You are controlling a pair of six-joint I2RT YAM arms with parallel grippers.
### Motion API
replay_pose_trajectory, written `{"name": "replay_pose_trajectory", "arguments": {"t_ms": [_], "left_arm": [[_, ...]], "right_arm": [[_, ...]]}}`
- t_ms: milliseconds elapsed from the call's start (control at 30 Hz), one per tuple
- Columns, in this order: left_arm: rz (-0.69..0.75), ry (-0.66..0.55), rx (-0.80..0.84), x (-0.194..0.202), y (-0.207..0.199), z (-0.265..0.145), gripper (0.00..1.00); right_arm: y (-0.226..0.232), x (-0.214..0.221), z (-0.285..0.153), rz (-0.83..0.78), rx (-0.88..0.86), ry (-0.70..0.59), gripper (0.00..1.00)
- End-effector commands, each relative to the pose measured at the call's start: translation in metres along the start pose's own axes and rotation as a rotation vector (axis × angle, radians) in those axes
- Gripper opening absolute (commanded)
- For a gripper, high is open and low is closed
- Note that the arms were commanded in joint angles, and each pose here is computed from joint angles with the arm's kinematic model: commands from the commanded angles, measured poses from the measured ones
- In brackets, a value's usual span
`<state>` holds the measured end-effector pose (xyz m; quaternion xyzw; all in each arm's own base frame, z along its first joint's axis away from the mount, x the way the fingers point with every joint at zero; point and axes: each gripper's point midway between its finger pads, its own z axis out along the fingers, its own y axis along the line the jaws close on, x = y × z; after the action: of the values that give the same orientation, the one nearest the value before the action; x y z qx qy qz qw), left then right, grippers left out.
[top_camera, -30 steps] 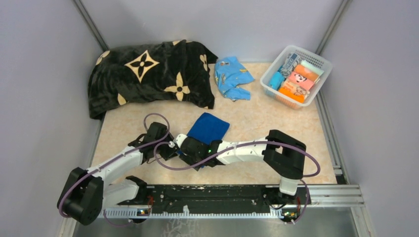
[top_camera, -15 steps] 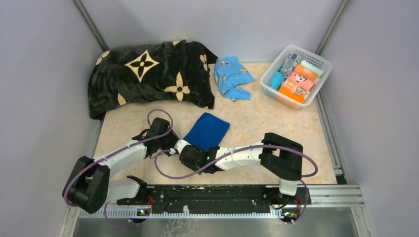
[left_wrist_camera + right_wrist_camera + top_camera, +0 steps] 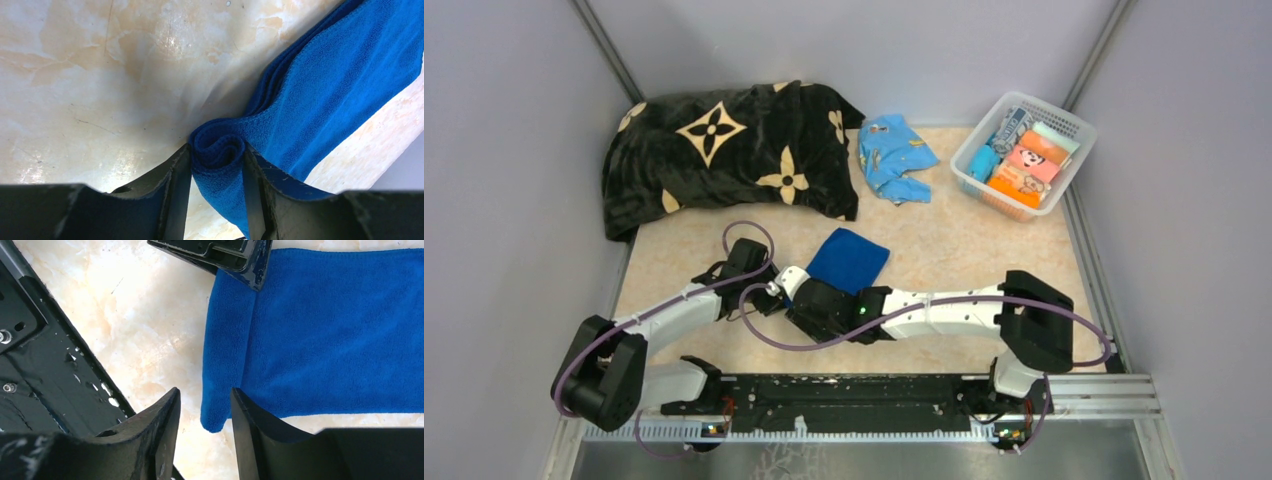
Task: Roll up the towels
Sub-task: Pick up the towel at the center of the board.
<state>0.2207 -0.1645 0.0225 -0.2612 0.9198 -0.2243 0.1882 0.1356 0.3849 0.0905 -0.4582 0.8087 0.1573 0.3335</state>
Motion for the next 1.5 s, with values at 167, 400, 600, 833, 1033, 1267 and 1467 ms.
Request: {"name": "replay_pose_trajectory", "arguments": {"t_ms": [167, 400, 600, 833, 1033, 1267, 1467], "left_arm": [[0.021, 0.04, -0.146, 0.016, 0.045, 0.005, 0.48], [0.02, 0.036, -0.144, 0.015, 0.043, 0.0, 0.5], [0.005, 0.018, -0.086, 0.013, 0.032, -0.017, 0.6], [-0.029, 0.01, 0.043, 0.018, 0.018, -0.035, 0.73], [-0.069, -0.012, 0.186, 0.018, 0.002, -0.036, 0.81], [-0.096, -0.021, 0.21, 0.02, 0.011, -0.023, 0.75], [-0.082, 0.01, 0.144, 0.022, 0.02, -0.009, 0.51]], "right_arm": [[0.008, 0.001, 0.023, 0.046, -0.023, 0.01, 0.32], [-0.012, 0.037, 0.034, 0.07, 0.035, 0.095, 0.2], [-0.014, 0.056, 0.036, 0.162, -0.085, 0.136, 0.2], [-0.008, 0.066, 0.04, 0.283, -0.256, 0.153, 0.2], [-0.008, 0.072, 0.044, 0.382, -0.352, 0.158, 0.2], [-0.01, 0.08, 0.049, 0.435, -0.394, 0.176, 0.2], [-0.015, 0.08, 0.048, 0.464, -0.408, 0.175, 0.2]]}}
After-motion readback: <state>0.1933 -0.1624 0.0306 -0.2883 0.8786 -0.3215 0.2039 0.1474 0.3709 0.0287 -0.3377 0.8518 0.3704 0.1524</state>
